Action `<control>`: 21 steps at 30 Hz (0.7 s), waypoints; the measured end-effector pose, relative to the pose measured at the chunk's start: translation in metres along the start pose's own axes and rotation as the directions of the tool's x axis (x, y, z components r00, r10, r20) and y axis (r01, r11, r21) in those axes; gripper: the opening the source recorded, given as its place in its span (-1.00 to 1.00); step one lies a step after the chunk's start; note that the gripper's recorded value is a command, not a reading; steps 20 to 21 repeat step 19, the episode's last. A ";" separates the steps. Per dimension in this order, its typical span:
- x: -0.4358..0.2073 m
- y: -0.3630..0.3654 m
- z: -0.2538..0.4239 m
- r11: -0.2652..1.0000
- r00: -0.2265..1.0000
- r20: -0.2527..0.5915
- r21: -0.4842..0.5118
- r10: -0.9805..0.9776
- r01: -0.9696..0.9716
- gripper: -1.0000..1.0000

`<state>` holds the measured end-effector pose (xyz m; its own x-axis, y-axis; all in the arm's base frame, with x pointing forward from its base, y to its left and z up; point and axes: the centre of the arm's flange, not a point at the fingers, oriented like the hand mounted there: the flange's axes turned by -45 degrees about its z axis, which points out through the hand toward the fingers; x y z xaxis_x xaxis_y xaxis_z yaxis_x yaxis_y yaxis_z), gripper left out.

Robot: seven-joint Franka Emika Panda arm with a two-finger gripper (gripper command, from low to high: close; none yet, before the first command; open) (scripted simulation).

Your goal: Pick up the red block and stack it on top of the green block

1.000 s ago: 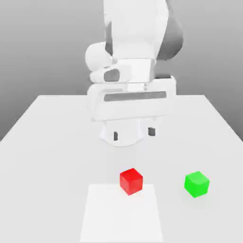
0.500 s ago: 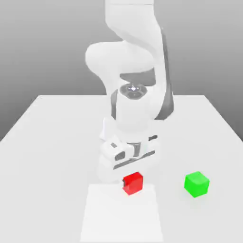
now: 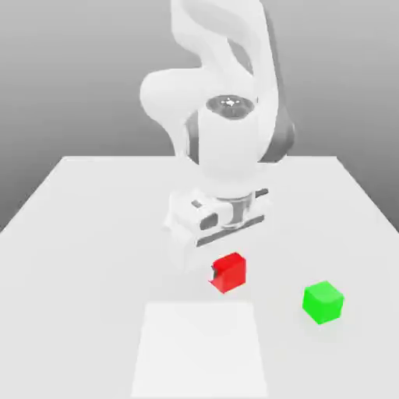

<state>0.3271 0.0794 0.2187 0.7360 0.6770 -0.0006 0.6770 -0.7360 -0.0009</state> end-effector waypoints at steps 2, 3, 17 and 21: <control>0.020 -0.018 -0.005 0.996 0.996 0.000 0.000 -0.091 0.091 -1.00; 0.030 -0.029 -0.008 0.991 0.991 0.000 0.000 -0.137 0.137 -1.00; 0.090 -0.121 0.035 0.884 0.884 0.001 -0.001 -0.467 0.467 1.00; 0.090 -0.121 0.035 0.884 0.884 0.001 -0.001 -0.467 0.467 1.00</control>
